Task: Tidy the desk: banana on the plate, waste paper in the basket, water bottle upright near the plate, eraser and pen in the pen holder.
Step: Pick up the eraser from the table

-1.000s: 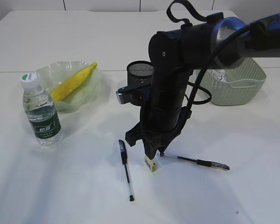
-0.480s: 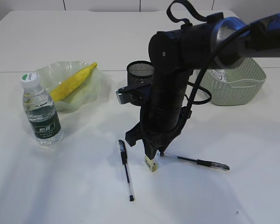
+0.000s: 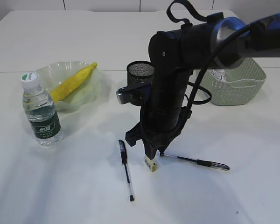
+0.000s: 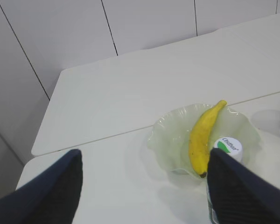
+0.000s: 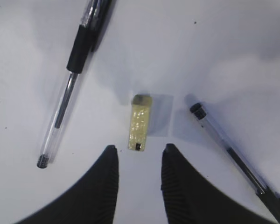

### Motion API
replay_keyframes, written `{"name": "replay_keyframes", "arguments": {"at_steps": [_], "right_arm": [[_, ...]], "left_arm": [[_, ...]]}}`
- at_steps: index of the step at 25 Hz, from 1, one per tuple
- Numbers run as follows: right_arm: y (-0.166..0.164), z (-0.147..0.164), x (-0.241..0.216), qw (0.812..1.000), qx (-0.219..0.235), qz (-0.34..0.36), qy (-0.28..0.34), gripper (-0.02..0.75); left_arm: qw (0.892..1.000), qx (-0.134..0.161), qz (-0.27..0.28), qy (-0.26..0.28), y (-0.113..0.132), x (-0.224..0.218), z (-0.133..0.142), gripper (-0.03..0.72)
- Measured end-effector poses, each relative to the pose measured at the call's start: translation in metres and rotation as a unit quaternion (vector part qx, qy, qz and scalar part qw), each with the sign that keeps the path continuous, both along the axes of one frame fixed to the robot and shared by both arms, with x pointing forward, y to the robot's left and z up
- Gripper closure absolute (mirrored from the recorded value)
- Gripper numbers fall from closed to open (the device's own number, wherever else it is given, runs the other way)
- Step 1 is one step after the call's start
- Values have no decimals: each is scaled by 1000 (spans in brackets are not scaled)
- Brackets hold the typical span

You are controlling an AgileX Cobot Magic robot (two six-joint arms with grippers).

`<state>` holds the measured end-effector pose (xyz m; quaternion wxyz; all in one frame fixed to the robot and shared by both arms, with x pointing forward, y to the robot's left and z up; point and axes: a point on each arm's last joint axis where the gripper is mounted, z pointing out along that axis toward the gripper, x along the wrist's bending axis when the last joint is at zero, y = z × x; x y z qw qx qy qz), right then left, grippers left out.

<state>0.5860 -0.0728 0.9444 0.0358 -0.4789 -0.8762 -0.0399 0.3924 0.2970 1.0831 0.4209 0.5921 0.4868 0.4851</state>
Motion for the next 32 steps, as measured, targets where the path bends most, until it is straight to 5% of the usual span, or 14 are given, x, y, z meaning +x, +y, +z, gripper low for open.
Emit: {"name": "replay_keyframes", "arguments": {"at_steps": [32], "right_arm": [[0,0,0,1000,-1,0,1,496]], "left_arm": [[1000,0,0,0,0,0,0,95]]}}
